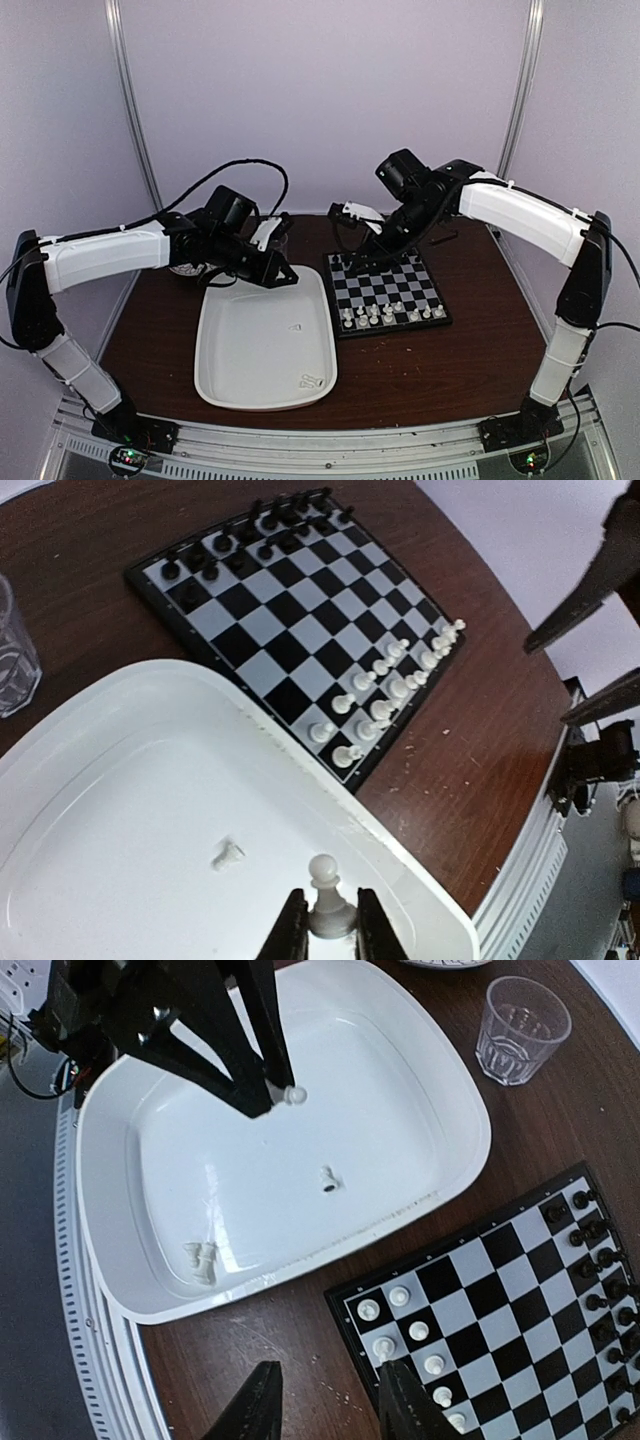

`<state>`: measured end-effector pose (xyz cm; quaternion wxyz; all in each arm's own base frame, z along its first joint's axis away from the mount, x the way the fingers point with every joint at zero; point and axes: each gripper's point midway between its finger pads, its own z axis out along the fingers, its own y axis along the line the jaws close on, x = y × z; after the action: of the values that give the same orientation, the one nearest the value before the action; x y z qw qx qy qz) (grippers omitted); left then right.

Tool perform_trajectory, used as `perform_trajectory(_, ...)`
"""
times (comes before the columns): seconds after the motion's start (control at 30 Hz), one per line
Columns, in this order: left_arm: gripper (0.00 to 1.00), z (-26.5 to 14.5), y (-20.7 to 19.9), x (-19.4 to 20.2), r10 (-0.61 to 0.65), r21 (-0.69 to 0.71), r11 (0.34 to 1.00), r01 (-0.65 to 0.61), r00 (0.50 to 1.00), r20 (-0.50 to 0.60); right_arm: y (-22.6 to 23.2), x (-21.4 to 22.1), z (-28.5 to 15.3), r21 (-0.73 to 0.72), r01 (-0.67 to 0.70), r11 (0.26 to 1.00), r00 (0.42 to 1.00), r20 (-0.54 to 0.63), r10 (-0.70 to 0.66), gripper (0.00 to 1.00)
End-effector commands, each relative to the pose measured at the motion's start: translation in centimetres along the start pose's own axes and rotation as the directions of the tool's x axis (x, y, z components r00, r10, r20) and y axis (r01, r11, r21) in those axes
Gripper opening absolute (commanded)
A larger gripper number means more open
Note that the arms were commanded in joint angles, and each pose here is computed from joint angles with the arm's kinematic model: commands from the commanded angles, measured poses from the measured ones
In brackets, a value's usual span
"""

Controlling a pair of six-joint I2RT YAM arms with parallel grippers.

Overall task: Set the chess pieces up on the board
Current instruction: Pass from the left arm to the right

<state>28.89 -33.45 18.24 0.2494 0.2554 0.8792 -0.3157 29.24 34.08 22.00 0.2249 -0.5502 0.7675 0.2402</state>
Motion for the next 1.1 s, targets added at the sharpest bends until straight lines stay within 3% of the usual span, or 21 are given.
perform_trajectory(0.0,0.09,-1.1,-3.6,-0.9,0.109,0.181,0.976,-0.124,0.990,0.091,1.5,-3.5,0.6,-0.157,-0.081,0.984,0.989,0.108,0.099,0.37)
perform_trajectory(0.43,0.10,-2.7,-6.2,-1.0,0.151,0.281,0.941,-0.186,0.978,0.142,3.6,-7.6,3.1,-0.490,-0.251,0.835,0.939,0.085,0.333,0.43)
perform_trajectory(0.7,0.10,-2.6,-7.1,-0.9,0.166,0.302,0.931,-0.206,0.974,0.153,4.8,-7.7,3.3,-0.588,-0.270,0.763,0.924,0.064,0.376,0.41)
perform_trajectory(1.07,0.10,-3.3,-7.0,-1.3,0.175,0.277,0.936,-0.219,0.969,0.176,5.6,-6.7,3.7,-0.618,-0.288,0.732,0.923,0.025,0.384,0.38)
